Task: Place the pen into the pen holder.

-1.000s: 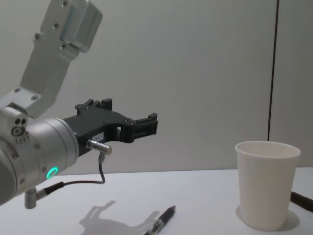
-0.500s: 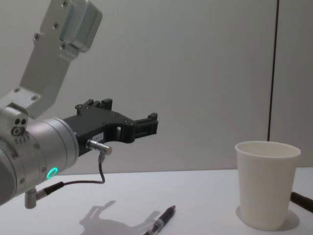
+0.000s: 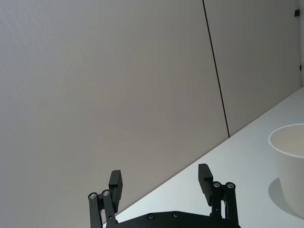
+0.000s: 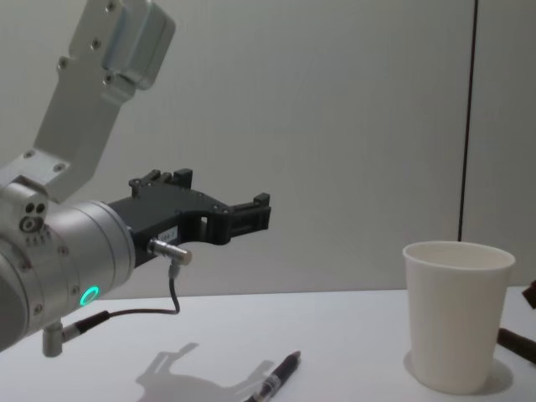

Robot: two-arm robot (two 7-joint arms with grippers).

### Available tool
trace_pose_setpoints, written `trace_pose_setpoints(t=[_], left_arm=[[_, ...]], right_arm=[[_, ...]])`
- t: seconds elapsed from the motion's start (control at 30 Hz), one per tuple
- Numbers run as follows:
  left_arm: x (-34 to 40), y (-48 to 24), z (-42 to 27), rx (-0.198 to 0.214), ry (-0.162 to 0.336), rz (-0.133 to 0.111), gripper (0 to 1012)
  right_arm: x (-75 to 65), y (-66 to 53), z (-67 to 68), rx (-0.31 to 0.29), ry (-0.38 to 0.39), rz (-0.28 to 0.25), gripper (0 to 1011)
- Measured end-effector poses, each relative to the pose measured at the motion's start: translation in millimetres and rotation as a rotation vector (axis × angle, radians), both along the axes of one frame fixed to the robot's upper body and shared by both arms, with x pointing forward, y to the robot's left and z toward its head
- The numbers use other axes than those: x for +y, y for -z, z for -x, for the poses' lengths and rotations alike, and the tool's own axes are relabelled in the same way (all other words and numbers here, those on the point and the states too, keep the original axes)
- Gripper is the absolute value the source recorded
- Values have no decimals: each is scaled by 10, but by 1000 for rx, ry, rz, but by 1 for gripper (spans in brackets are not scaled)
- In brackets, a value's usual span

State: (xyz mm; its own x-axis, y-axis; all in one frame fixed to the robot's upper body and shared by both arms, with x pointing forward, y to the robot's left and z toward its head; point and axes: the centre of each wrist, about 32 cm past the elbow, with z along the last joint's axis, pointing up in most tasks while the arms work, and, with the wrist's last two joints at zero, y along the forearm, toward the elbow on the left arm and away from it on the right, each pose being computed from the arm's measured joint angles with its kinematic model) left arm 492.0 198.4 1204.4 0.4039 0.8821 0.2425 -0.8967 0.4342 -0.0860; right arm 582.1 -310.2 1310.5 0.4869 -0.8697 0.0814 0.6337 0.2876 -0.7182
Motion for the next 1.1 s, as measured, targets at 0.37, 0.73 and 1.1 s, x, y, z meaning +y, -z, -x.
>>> trace_pose_setpoints(t=[0.37, 0.73, 1.1], left_arm=[[0, 0, 0, 0, 0, 0, 1001], [0, 0, 0, 0, 0, 0, 1001], [0, 0, 0, 0, 0, 0, 1001]], right_arm=[[129, 72, -29, 30, -5, 8, 1001], [242, 211, -4, 54, -6, 0, 1002], [295, 289, 33, 62, 1, 0, 1002]])
